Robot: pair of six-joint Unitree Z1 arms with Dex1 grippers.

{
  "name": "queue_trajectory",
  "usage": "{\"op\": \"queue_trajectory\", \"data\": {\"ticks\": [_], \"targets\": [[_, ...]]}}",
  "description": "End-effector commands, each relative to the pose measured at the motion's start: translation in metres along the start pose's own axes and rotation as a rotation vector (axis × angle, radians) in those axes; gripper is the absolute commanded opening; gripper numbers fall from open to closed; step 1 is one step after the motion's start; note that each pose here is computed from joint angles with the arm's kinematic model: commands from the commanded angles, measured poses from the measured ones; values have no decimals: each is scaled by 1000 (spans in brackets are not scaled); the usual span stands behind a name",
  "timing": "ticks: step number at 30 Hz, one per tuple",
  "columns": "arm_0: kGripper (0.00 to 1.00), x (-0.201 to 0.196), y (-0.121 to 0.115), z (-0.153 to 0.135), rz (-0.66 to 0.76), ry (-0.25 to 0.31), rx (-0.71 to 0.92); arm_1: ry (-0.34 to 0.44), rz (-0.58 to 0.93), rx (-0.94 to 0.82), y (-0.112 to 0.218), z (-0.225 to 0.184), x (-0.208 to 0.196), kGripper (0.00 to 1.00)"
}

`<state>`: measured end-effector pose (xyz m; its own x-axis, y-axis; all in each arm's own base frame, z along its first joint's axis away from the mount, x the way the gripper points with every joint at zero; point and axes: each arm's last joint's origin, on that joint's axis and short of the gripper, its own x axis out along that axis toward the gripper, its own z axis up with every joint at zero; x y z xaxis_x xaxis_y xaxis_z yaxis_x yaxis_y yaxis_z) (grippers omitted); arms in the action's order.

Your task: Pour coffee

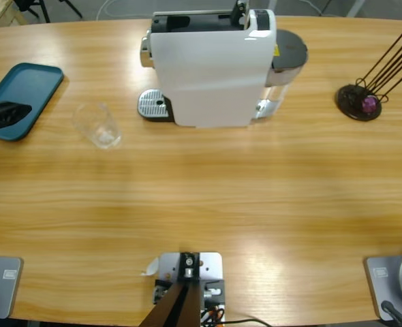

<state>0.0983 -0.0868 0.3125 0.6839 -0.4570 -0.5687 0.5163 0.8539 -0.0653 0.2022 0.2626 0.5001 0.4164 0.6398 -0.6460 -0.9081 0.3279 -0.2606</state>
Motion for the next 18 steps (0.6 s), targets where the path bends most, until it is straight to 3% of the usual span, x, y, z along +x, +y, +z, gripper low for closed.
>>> {"op": "queue_trajectory", "data": {"ticks": [1,2,4,7,13,18], "targets": [[941,10,0,-9,-3,49,-2,-248,-150,355,-3,-55,-52,0],[941,10,0,-10,-3,49,-2,-261,-223,402,-6,-62,-48,0],[941,10,0,-9,-4,49,-2,-172,-417,449,-15,-72,-30,0],[941,10,0,-9,-3,49,-2,-68,-549,388,-16,-75,5,0],[941,9,0,-10,0,46,-2,-7,-647,339,-18,-88,39,0],[941,10,0,-10,0,47,-2,-1,-630,297,-13,-90,62,0]]}}
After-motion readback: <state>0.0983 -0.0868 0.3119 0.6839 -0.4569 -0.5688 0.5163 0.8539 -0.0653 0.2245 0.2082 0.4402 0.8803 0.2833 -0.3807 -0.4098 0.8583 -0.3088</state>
